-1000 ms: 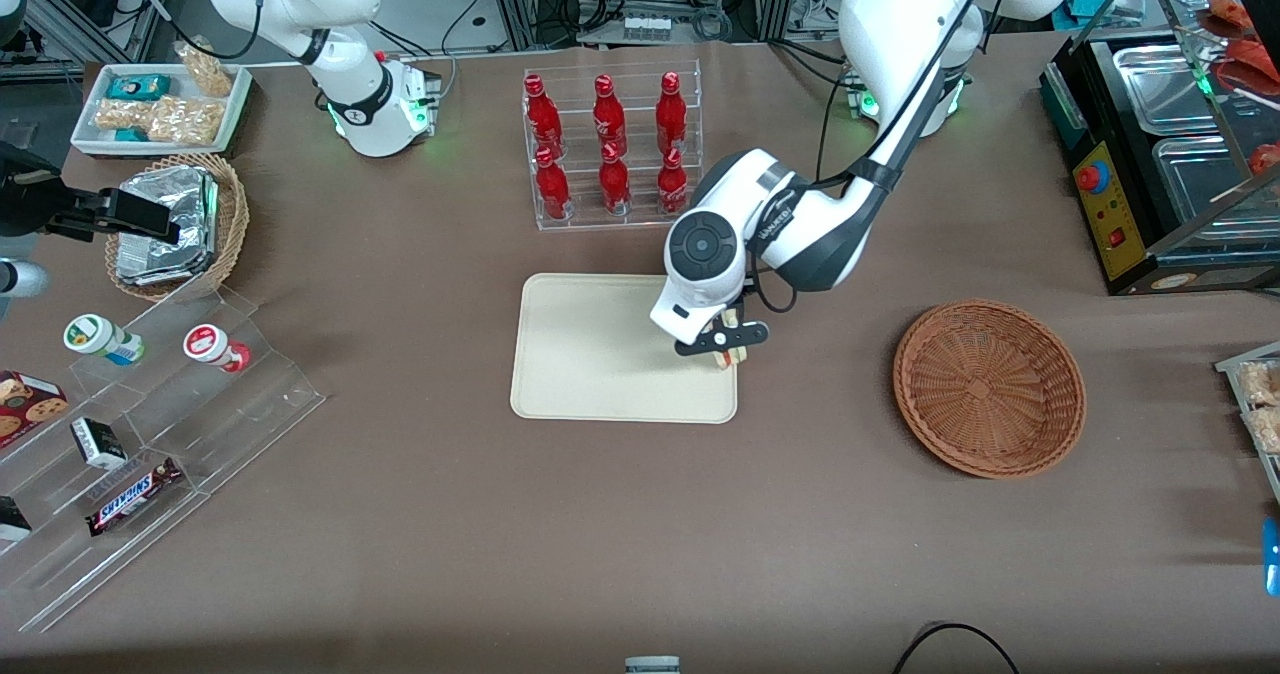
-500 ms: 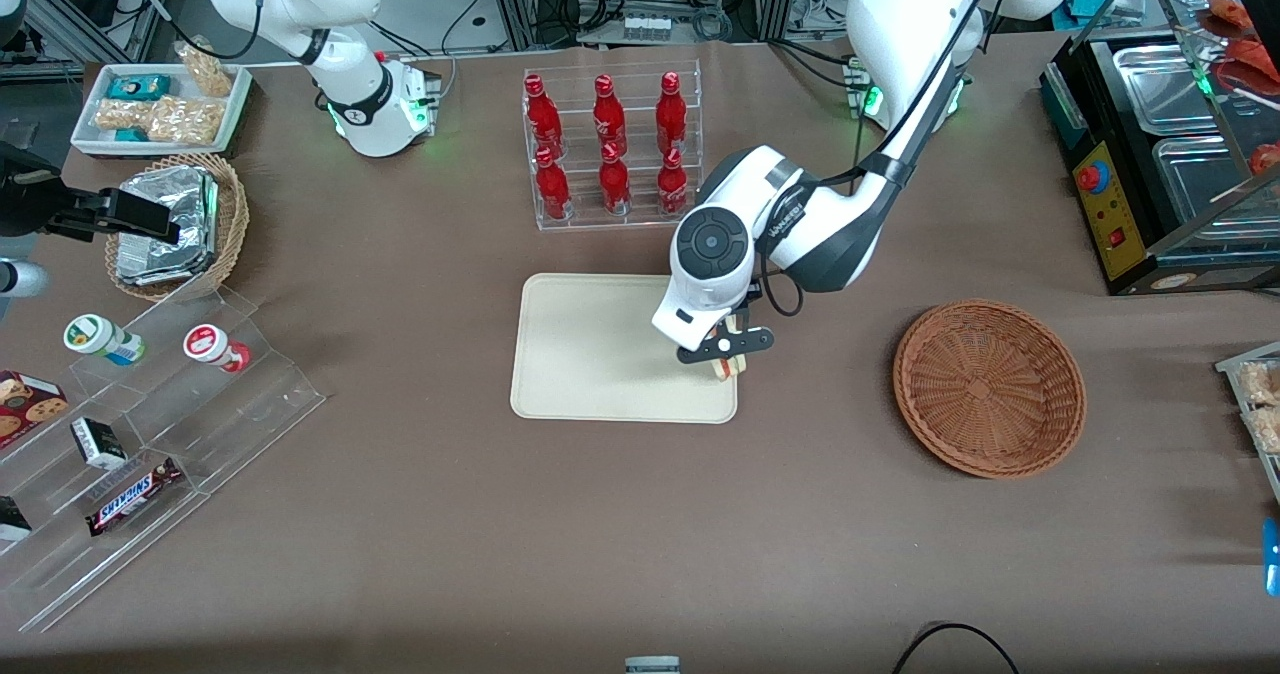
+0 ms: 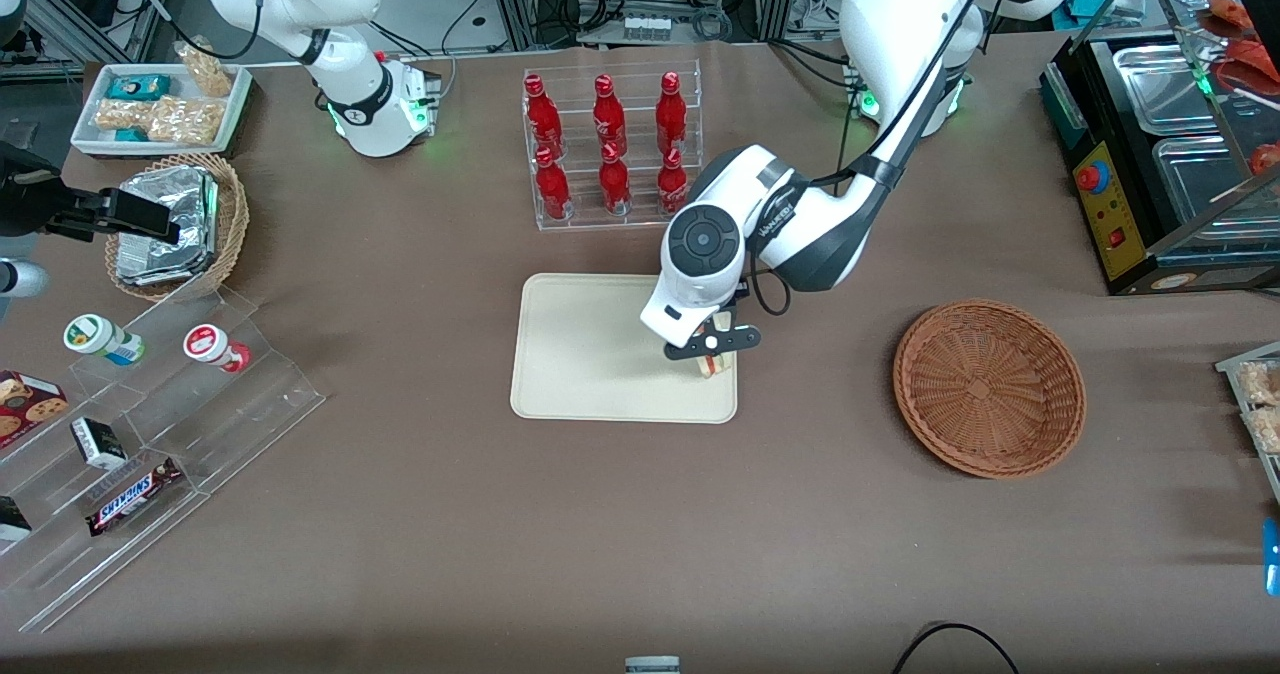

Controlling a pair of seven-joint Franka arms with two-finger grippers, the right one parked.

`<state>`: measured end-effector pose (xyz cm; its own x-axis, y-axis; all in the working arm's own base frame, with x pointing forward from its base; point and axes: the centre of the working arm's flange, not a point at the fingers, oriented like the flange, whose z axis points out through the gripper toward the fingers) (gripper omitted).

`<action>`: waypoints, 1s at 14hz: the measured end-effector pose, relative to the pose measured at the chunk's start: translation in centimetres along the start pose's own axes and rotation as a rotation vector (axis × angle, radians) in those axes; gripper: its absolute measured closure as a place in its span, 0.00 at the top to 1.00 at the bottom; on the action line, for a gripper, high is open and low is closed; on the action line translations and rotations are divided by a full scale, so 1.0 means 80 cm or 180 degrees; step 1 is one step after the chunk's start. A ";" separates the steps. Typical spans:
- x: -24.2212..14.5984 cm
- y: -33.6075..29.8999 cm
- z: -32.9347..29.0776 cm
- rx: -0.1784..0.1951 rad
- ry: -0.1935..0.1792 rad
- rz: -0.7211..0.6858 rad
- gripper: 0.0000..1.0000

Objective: Place sandwich from basket to tray
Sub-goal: 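Lower the sandwich onto the tray and open the left gripper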

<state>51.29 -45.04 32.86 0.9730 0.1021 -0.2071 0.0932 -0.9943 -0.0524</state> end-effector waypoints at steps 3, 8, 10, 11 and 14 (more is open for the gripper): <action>-0.001 0.003 0.000 -0.0074 -0.0049 0.0388 0.33; -0.003 0.023 0.015 -0.0130 -0.0106 0.0679 0.26; -0.005 0.037 0.027 -0.0133 -0.0129 0.0723 0.22; -0.005 0.044 0.033 -0.0134 -0.0136 0.0735 0.18; -0.003 0.060 0.046 -0.0159 -0.0131 0.0763 0.17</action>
<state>50.76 -49.69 29.06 0.9592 -0.1366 -0.2475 -0.1278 -0.9905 0.0512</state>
